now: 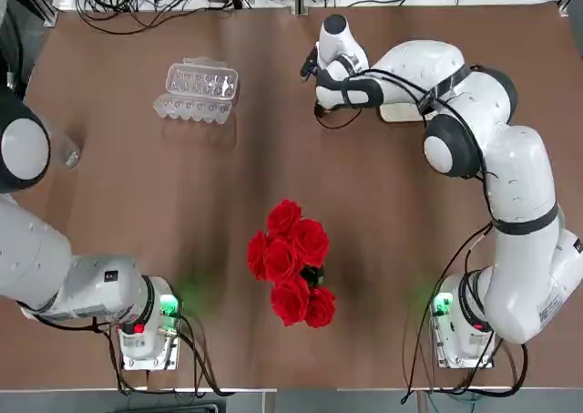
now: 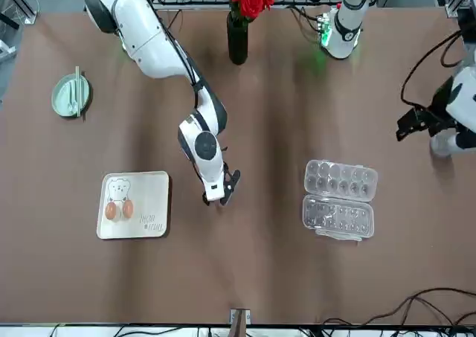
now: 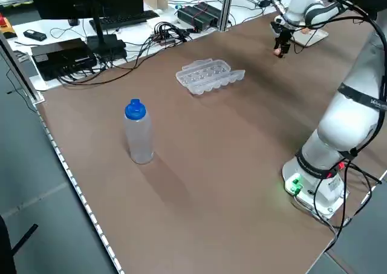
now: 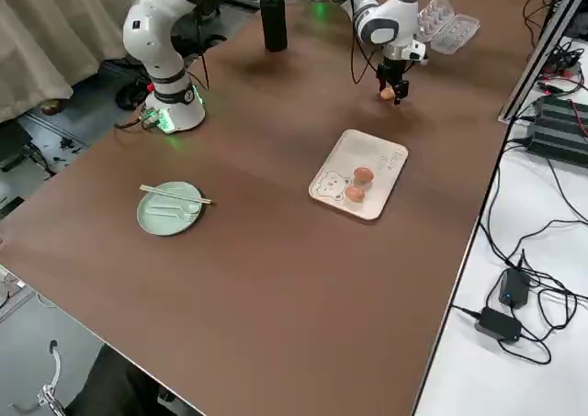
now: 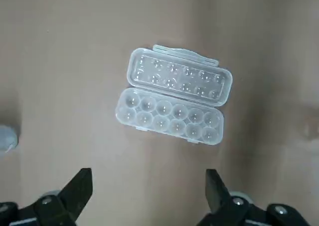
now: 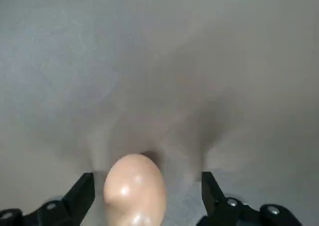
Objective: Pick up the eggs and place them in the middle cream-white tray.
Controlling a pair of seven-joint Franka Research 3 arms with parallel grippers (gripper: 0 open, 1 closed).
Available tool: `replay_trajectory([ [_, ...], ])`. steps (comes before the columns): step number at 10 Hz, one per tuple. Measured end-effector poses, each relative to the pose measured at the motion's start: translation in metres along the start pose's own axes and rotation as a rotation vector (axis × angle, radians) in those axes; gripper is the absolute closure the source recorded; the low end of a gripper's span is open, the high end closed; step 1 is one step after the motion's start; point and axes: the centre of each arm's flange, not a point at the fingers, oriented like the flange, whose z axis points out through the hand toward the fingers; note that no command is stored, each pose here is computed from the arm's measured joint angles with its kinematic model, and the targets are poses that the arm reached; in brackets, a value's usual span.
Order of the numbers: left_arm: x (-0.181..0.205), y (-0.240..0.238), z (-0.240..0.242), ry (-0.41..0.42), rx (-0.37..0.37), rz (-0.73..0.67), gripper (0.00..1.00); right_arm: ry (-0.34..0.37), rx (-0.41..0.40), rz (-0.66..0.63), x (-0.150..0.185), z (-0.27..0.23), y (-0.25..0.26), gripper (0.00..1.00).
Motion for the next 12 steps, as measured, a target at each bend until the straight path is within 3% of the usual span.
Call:
replay_trajectory([
  [1, 0.002, 0.001, 0.008, -0.016, -0.004, 0.001, 0.0, 0.0, 0.0, 0.0, 0.0, 0.0, 0.0, 0.14],
  [3, 0.007, 0.0, 0.018, -0.033, -0.004, -0.002, 0.0, 0.002, 0.002, -0.002, 0.001, -0.002, -0.002, 0.41],
  [5, 0.007, -0.001, 0.014, -0.025, -0.005, -0.004, 0.0, 0.004, 0.002, -0.002, 0.002, -0.004, -0.003, 0.52],
  [9, 0.002, -0.01, -0.005, 0.008, -0.006, -0.018, 0.0, -0.009, -0.001, 0.043, -0.002, -0.008, 0.01, 0.52],
  [12, 0.001, -0.023, -0.011, 0.02, -0.005, -0.04, 0.0, -0.062, 0.001, 0.247, -0.021, -0.055, 0.06, 0.52],
])
